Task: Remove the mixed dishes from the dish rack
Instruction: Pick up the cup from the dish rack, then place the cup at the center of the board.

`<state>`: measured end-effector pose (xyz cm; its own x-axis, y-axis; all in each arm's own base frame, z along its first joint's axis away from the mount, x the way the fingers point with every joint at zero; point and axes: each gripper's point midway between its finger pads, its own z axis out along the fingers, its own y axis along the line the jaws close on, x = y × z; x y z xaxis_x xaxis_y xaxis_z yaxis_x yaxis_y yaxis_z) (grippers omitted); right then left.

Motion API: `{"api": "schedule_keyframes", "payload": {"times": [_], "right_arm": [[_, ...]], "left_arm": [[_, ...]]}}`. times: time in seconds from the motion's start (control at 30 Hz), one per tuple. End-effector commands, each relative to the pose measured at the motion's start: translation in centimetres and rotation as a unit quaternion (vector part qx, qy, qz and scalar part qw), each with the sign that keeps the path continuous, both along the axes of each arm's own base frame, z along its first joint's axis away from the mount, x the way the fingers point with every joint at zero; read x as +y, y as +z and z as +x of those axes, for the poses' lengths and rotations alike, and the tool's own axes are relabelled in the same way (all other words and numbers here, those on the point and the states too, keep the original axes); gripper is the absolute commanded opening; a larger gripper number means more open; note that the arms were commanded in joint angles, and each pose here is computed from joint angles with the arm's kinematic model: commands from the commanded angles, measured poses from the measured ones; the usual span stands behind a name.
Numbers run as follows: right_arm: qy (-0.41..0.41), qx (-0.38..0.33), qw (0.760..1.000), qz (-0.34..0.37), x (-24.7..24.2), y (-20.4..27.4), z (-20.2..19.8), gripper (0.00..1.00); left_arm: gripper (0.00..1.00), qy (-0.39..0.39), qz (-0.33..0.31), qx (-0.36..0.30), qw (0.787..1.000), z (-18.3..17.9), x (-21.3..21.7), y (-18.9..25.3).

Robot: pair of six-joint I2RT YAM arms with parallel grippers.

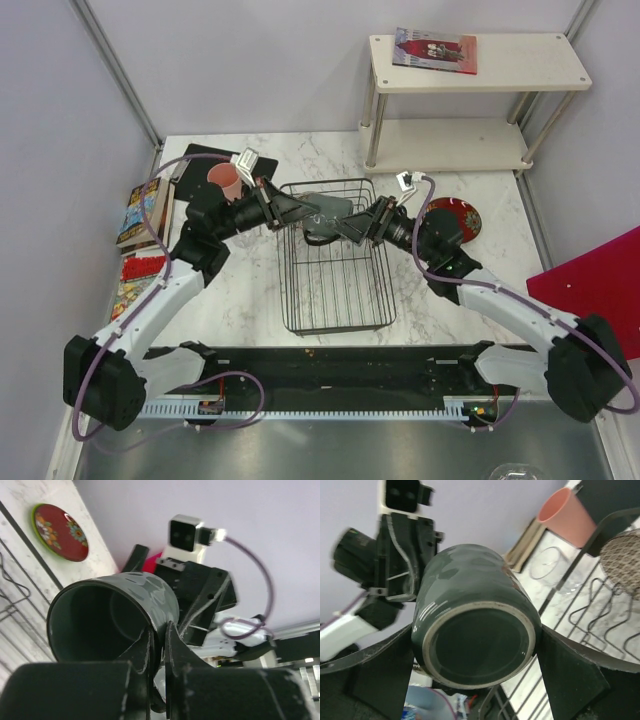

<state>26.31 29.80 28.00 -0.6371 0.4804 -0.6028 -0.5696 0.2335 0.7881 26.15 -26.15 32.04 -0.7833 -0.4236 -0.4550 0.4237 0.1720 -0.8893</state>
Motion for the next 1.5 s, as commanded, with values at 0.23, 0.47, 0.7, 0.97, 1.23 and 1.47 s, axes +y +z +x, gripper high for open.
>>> {"api": "schedule_keyframes", "payload": {"times": [0.23,0.47,0.7,0.97,1.23,1.47], "right_arm": [[-0.270,0.011,0.922,-0.277,-9.5,-2.5,4.3,0.98],[-0.279,0.021,0.916,-0.287,-10.4,-3.9,3.8,0.98],[-0.280,0.007,0.914,-0.293,-10.8,-3.8,3.5,0.98],[-0.269,0.004,0.917,-0.294,-10.6,-4.3,3.1,0.98],[-0.264,0.000,0.924,-0.276,-10.6,-4.0,2.3,0.98],[-0.264,0.000,0.925,-0.272,-10.8,-4.2,2.0,0.98]], "left_arm": [[0.02,0.166,0.207,-0.120,0.957,2.7,5.7,2.7],[0.02,0.279,0.303,-0.116,0.904,4.5,10.8,3.8],[0.02,0.425,0.469,-0.062,0.771,6.2,19.7,4.0],[0.02,0.484,0.586,-0.002,0.650,9.3,25.5,-0.2],[0.02,0.474,0.571,0.096,0.663,14.2,27.7,-6.1],[0.02,0.448,0.517,0.193,0.703,16.1,29.0,-13.2]]}}
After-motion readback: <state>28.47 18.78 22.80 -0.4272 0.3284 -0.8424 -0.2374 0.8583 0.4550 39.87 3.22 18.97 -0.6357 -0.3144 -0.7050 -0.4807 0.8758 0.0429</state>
